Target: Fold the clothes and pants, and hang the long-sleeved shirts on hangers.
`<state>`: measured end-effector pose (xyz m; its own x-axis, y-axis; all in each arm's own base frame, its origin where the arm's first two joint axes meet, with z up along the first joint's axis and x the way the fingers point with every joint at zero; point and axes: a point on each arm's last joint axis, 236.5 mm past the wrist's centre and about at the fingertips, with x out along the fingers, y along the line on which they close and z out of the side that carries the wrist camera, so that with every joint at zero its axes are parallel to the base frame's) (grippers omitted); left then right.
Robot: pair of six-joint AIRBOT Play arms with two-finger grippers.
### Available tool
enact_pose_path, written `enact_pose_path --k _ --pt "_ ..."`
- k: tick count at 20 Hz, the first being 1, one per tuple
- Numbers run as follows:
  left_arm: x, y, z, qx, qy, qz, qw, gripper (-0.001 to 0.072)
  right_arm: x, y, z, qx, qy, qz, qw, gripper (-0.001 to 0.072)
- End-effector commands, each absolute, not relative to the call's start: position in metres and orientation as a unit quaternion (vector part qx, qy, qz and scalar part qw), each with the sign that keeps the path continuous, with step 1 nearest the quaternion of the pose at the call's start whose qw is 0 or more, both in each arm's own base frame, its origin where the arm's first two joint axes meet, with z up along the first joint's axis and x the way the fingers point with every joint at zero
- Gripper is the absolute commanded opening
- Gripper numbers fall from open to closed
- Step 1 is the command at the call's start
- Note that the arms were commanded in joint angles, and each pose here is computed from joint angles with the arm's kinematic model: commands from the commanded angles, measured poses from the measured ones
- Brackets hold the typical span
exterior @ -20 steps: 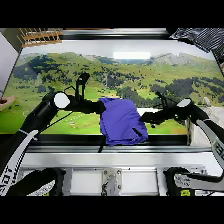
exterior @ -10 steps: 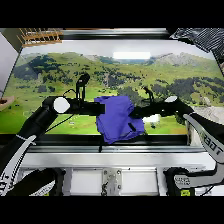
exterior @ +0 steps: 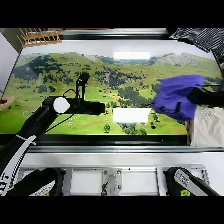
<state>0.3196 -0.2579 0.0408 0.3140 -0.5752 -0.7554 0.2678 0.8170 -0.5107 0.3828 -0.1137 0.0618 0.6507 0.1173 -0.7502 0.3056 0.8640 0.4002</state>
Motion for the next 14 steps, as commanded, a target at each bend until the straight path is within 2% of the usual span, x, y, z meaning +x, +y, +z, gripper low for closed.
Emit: enact_pose_path --k 1,7,14 --pt "0.321 -0.258 0.042 -0.147 0.519 -0.265 0.799 0.0012 0.337 -0.219 0.086 0.277 0.350 -0.203 0.872 0.0004" --pt "0.321 -0.258 0.042 -0.147 0.519 -0.265 0.800 0.0012 0.269 -0.269 0.075 0.298 0.346 -0.352 0.817 0.0004" --pt "0.321 -0.258 0.042 -0.147 0.519 -0.265 0.800 0.0012 0.222 -0.237 0.017 0.355 0.379 -0.397 0.757 0.0004"
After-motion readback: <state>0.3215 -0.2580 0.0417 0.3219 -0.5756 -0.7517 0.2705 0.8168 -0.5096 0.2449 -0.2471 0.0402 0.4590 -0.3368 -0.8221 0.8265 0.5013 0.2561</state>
